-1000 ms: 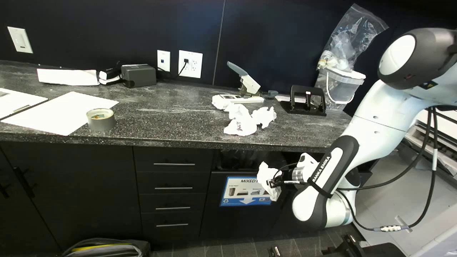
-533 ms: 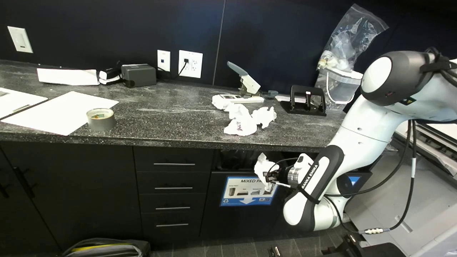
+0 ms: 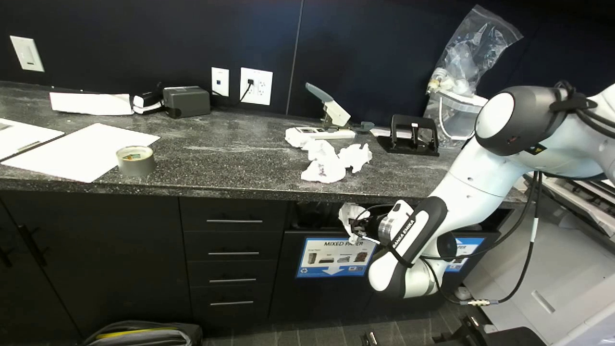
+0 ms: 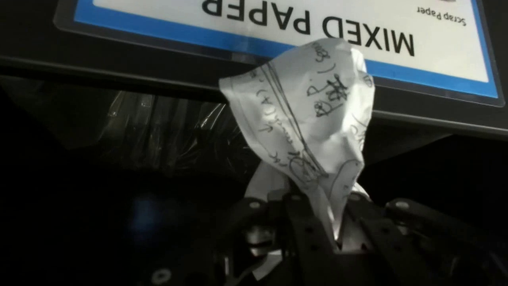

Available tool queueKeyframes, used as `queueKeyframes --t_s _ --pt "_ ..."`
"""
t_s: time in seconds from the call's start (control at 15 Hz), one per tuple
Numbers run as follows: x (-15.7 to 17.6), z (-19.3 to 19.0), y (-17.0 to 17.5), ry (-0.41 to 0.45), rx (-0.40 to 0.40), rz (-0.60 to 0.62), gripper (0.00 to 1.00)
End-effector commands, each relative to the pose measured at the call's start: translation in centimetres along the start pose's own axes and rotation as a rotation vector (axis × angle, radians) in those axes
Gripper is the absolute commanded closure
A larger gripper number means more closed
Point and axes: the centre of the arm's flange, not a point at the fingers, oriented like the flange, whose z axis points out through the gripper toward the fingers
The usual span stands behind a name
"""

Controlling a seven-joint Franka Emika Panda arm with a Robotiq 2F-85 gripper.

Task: Put the tissues inside the rubbish bin.

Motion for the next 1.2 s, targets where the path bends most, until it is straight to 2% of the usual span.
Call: queueKeyframes --t_s 0.0,1.13 --pt "-0.7 2.1 0.2 0.075 -0.042 0.006 0.86" --pt "0.7 4.8 0.5 0.16 -0.092 0.023 0.86"
